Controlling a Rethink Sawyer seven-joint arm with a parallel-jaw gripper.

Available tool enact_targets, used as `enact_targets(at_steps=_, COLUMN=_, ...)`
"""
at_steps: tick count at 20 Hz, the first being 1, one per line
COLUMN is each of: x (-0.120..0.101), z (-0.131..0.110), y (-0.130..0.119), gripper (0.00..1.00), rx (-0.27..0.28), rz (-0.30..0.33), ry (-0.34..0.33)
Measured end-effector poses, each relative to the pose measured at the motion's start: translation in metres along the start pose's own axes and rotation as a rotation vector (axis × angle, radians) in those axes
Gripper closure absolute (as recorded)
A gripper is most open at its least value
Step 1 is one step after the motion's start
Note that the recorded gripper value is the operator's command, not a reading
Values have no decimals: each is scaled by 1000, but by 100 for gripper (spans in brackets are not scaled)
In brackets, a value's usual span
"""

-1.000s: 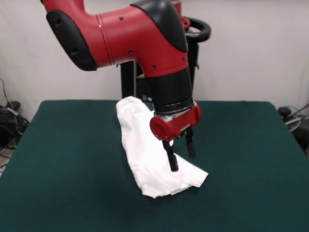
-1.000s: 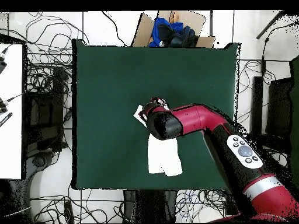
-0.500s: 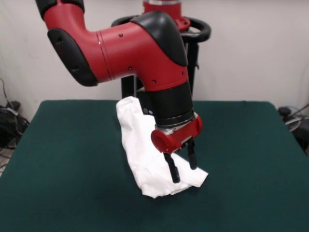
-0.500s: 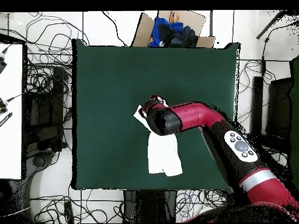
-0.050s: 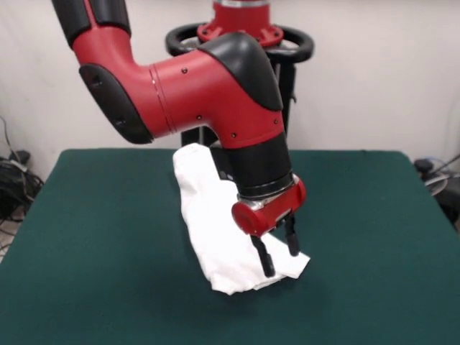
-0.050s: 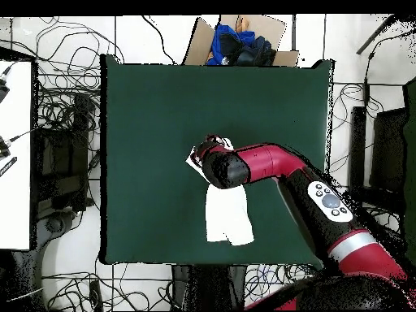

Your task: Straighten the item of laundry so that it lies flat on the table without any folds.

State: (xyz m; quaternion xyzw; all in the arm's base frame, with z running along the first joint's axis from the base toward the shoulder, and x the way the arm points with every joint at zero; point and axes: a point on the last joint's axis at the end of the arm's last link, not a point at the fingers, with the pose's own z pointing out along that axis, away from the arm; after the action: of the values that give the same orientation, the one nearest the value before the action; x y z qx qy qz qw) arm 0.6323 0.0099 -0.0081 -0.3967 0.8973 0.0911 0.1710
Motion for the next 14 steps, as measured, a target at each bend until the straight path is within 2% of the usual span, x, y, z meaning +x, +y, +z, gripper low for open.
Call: enact_targets(at_steps=14, x=8, z=22, y=21, gripper=0, rx=-52, rz=14, ry=10)
